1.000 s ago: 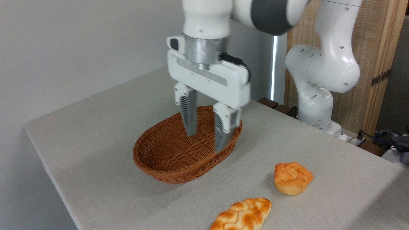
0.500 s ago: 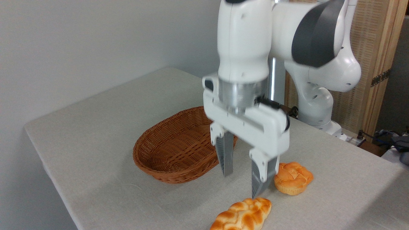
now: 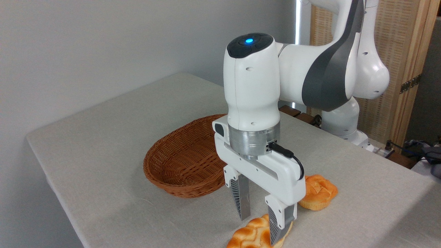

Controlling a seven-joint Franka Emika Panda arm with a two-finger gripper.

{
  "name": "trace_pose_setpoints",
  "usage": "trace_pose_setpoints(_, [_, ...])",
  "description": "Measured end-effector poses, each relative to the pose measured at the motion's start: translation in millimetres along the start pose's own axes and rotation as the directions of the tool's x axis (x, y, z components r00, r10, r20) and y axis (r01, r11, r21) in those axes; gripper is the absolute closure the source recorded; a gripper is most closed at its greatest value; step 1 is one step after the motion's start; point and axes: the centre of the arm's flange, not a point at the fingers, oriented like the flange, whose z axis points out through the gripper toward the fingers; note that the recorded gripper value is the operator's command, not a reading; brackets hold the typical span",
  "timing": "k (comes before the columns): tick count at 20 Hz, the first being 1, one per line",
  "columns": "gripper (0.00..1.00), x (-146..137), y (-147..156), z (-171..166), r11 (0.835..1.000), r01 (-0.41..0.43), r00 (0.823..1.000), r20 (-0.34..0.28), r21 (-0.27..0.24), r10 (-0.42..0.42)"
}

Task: Put bread into the basket
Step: 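Lower the gripper onto the braided roll and close on it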

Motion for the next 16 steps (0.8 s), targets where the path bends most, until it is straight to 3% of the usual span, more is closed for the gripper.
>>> trace_pose_setpoints(6, [0.03,-7,-12,22,1.0,0.004,0.999,0.035,0.016,-0.004])
trace_pose_setpoints(8, [0.17,-5,-12,24,1.0,0.002,0.999,0.037,0.015,-0.002])
trace_pose_setpoints(11, [0.52,-4,-12,26,1.0,-0.001,0.999,0.041,0.013,0.0])
trace_pose_setpoints(14, [0.65,-1,-12,27,1.0,-0.005,0.999,0.042,0.012,0.004])
trace_pose_setpoints(16, [0.66,0,-11,28,1.0,-0.007,0.999,0.043,0.011,0.006])
